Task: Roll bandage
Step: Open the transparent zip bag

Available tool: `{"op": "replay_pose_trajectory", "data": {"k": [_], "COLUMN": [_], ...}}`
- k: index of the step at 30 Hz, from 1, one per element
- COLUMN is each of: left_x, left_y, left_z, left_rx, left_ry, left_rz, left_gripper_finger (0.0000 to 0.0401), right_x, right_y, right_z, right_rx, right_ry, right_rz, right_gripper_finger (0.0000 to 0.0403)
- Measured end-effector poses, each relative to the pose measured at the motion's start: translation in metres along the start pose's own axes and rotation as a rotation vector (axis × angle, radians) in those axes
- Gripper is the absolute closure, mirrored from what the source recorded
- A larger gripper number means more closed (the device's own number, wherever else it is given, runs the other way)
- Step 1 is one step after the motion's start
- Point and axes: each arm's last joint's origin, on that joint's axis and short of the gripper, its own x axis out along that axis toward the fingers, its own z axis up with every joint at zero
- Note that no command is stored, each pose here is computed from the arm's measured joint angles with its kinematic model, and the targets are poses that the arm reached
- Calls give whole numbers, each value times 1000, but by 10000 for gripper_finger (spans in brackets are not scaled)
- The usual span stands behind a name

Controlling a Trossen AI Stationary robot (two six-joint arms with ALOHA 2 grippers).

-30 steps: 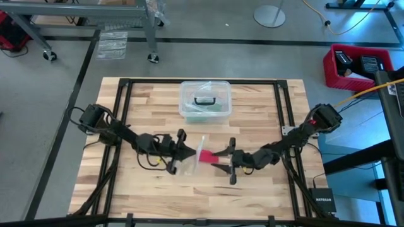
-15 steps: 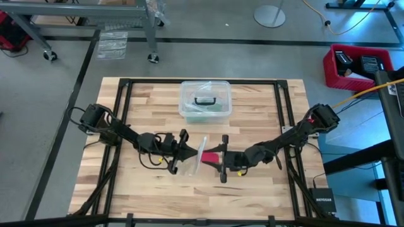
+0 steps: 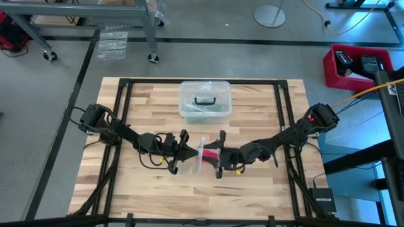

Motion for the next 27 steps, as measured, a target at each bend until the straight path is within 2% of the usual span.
{"op": "replay_pose_trajectory", "data": {"k": [5,14,20,27], "left_x": [0,0,-1,-3], "left_y": [0,0,1,0], "left_z": [0,0,-3,-7], "left_rx": [0,6,10,13], "left_ry": [0,2,28,57], "left_rz": [0,0,16,43], "left_gripper_finger": [401,401,401,401], "right_x": [2,1,-1,-11], "right_y": [-1,1,3,18], "right_z": [3,0,-4,-1], "right_rx": [-3,-22,-3,-42], "right_ry": [2,46,108,165], "right_rz": [2,-4,-17,-18], "right_gripper_finger": [255,390,398,400]}}
